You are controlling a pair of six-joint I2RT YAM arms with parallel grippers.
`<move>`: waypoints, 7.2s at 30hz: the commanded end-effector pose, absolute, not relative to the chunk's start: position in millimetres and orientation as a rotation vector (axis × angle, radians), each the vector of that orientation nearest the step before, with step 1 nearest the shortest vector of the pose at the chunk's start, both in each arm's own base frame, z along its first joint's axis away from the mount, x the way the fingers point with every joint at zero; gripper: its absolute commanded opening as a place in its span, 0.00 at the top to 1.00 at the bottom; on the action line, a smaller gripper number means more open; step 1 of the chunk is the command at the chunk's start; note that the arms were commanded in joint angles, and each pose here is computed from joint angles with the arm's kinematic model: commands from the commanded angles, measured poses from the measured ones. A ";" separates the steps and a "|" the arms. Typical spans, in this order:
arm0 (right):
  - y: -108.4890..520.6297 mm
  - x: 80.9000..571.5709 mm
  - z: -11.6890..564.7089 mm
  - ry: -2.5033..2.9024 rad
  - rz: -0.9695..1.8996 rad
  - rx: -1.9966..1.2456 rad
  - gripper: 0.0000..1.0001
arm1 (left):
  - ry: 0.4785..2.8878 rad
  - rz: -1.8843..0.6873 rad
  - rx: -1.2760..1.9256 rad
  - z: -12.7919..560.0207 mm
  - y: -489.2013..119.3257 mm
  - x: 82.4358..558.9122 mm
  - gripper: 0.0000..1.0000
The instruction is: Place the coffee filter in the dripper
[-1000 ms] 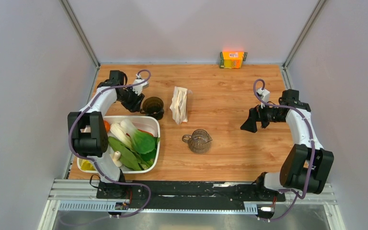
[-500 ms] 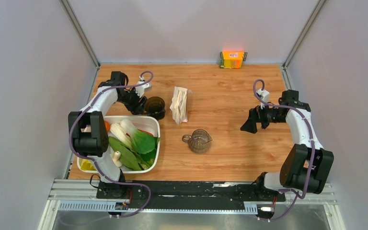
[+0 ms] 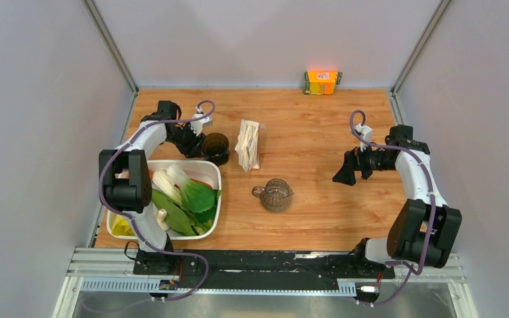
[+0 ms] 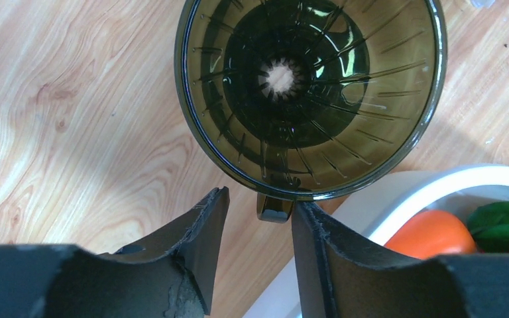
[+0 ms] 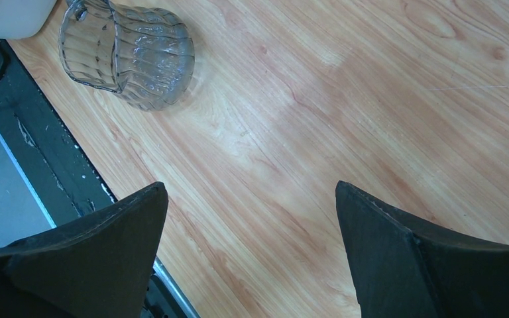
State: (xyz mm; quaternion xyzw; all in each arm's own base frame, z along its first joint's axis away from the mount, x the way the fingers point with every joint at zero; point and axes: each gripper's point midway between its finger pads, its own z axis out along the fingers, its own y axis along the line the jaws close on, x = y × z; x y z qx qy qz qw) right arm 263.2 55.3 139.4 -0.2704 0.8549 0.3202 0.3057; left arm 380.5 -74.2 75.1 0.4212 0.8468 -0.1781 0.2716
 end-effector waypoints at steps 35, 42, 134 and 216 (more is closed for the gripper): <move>64.3 257.0 155.9 2.230 0.967 -0.743 0.00 | 1.705 -0.393 1.507 293.7 -128.0 357.7 1.00; 75.6 237.5 155.4 2.220 1.008 -0.796 0.04 | 1.497 -0.586 1.728 299.3 -213.4 297.6 1.00; 107.8 282.7 176.0 2.075 0.943 -0.681 0.00 | 1.761 -0.693 1.751 164.2 -301.4 231.1 0.99; 99.3 306.7 167.3 2.171 0.910 -0.539 0.00 | 2.206 -0.592 0.464 175.5 -225.6 389.3 0.77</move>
